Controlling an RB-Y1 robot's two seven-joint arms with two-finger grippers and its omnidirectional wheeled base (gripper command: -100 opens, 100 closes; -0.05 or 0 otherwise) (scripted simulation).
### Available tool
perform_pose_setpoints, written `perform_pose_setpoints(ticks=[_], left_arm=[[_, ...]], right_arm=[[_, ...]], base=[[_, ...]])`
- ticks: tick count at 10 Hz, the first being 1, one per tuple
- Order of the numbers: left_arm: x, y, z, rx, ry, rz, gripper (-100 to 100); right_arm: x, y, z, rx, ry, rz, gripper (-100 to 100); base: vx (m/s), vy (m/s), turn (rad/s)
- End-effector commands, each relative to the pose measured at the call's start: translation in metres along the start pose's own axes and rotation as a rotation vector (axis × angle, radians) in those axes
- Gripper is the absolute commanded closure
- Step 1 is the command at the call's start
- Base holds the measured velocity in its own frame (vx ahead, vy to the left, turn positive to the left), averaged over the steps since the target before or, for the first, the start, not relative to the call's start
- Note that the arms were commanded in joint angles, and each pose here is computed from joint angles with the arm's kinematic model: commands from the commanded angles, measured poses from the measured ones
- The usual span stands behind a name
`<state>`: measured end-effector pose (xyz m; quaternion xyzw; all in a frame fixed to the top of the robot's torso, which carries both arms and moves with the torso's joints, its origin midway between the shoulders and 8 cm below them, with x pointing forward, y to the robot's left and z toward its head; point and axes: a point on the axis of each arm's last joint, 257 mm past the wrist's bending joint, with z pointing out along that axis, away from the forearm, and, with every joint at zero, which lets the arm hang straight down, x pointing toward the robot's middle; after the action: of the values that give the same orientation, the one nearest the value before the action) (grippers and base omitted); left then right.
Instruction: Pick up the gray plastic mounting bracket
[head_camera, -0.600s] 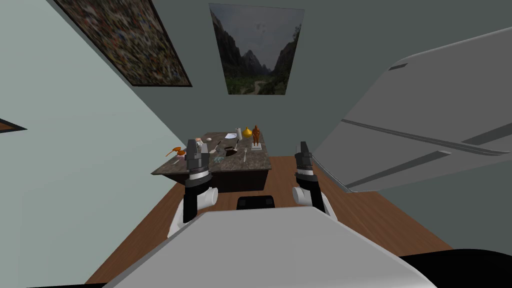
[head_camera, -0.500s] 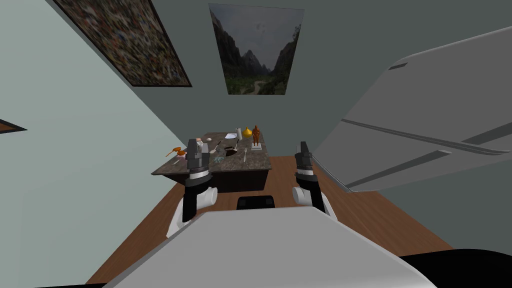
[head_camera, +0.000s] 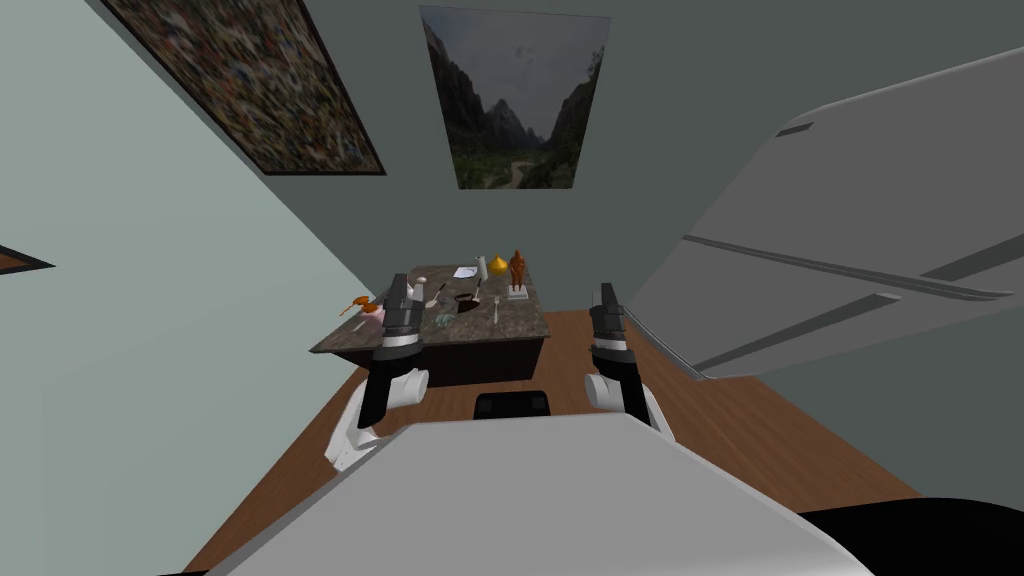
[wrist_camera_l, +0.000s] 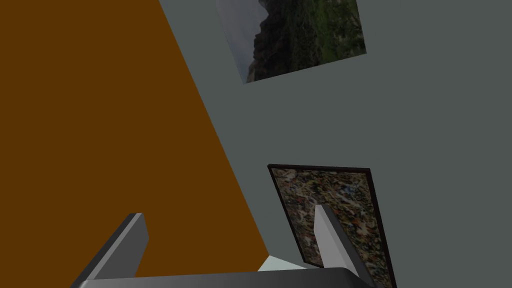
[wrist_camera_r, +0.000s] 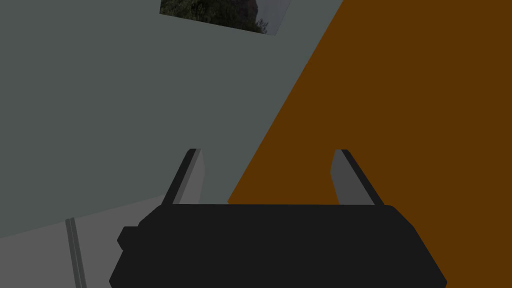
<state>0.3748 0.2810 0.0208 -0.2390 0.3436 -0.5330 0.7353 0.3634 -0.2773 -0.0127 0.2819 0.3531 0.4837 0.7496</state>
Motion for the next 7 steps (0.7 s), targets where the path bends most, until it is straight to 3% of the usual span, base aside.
perform_pose_setpoints(ticks=[1,3,7], left_arm=[[0.002,0.013,0.007,-0.033,0.025,-0.002,-100],[0.002,0.025,0.013,-0.065,0.037,-0.005,-100],[0.002,0.048,0.025,-0.129,0.05,-0.015,-100]], right_arm=[[0.0,0.0,0.0,0.0,0.0,0.0,0],[0.0,0.0,0.0,0.0,0.0,0.0,0],[0.0,0.0,0.0,0.0,0.0,0.0,0]], base=[[0.003,0.136,-0.038],[-0.015,0.147,-0.032],[-0.023,0.078,-0.022]])
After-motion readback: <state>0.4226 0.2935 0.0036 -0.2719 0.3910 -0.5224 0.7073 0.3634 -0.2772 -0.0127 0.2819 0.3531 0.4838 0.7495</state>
